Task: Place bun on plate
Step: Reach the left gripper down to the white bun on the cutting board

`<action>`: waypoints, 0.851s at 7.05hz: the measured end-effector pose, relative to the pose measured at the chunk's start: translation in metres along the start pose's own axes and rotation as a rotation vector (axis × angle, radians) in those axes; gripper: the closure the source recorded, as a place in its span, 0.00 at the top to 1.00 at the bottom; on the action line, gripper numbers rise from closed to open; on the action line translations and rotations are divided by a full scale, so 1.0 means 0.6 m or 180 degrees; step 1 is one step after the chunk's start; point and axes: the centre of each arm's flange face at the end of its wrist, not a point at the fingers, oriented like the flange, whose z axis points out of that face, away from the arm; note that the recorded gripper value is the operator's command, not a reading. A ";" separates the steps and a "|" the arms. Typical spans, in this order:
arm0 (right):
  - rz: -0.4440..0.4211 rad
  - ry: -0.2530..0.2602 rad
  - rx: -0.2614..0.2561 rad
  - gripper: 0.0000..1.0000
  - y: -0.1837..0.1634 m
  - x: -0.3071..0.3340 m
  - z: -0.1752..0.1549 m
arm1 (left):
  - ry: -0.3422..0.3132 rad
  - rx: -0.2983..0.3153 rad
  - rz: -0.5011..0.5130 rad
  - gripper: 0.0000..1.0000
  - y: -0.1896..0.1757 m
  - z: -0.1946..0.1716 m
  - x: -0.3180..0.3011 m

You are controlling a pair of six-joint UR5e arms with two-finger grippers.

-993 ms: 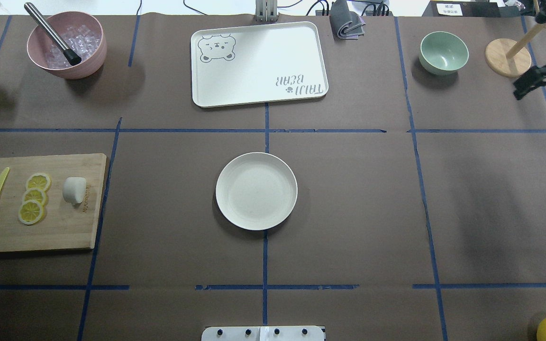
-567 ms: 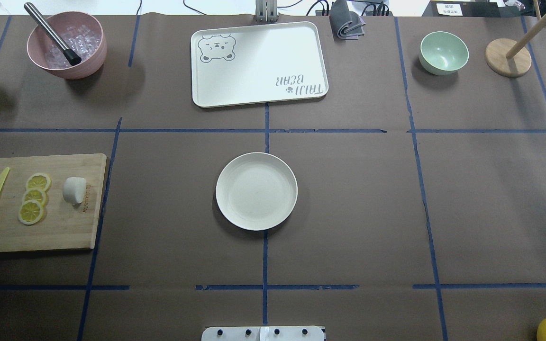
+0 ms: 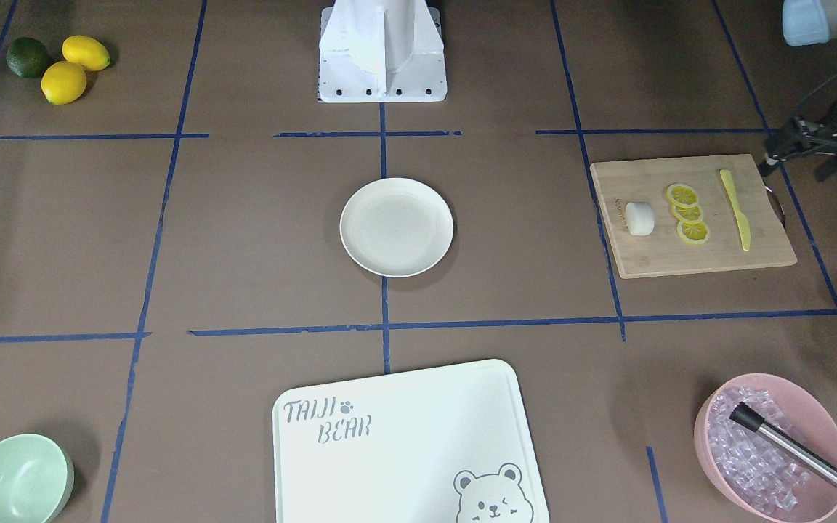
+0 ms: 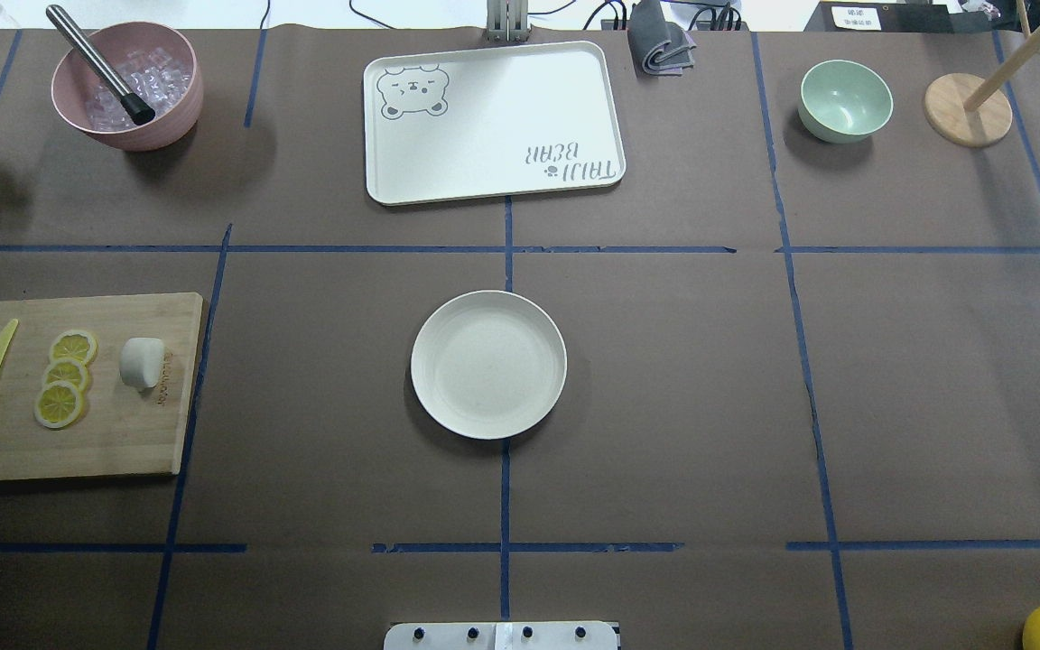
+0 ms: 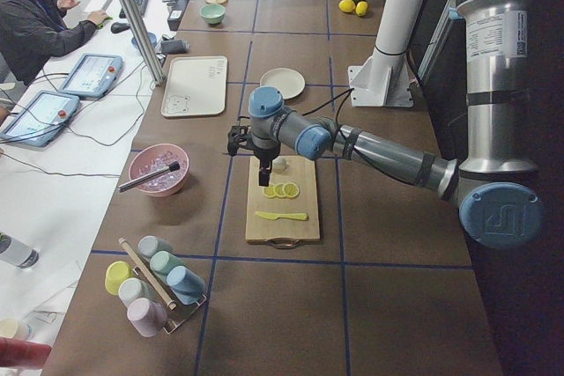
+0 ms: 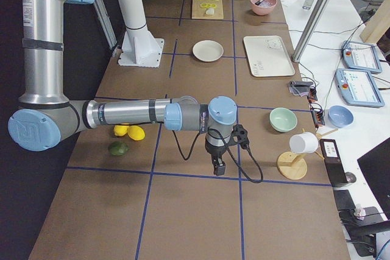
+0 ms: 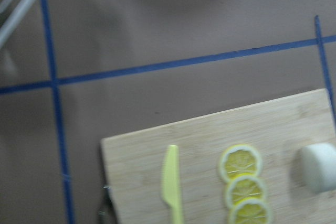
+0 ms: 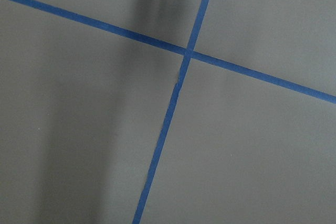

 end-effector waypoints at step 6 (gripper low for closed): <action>-0.0006 0.0005 0.0009 1.00 -0.001 -0.001 -0.002 | -0.0115 -0.0041 0.0001 1.00 -0.009 0.192 0.197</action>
